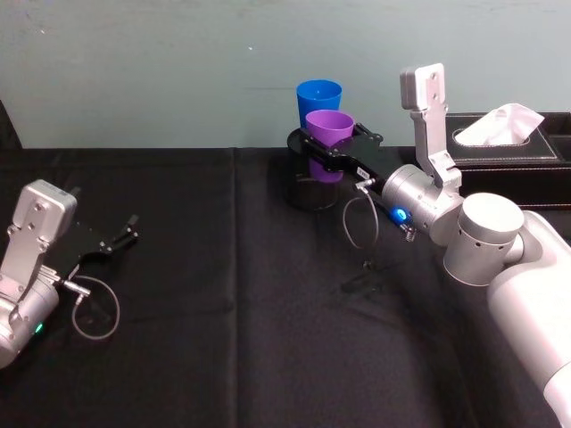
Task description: Pick up one cup with a gripper and tap it against the other cup.
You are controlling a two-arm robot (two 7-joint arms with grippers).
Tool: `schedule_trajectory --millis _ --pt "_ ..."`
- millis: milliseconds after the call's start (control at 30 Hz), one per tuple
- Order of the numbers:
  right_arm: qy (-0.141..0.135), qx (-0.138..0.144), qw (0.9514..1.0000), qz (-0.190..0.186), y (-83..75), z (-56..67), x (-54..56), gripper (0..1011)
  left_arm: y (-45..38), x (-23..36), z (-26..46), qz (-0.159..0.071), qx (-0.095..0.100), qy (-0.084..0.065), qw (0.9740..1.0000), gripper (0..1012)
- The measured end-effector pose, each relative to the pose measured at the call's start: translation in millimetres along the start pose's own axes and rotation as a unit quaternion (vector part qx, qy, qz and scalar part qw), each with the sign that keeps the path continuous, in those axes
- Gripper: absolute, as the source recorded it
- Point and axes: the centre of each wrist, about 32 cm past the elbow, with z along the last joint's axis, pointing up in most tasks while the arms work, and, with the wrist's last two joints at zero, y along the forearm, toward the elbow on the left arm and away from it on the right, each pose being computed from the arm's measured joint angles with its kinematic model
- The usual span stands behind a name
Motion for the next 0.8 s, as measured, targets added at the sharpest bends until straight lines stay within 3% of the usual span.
schedule_trajectory --millis 800 --pt "0.0 0.0 1.0 0.0 0.0 0.0 0.0 733 0.0 0.0 0.0 0.0 0.0 0.0 1.0 1000"
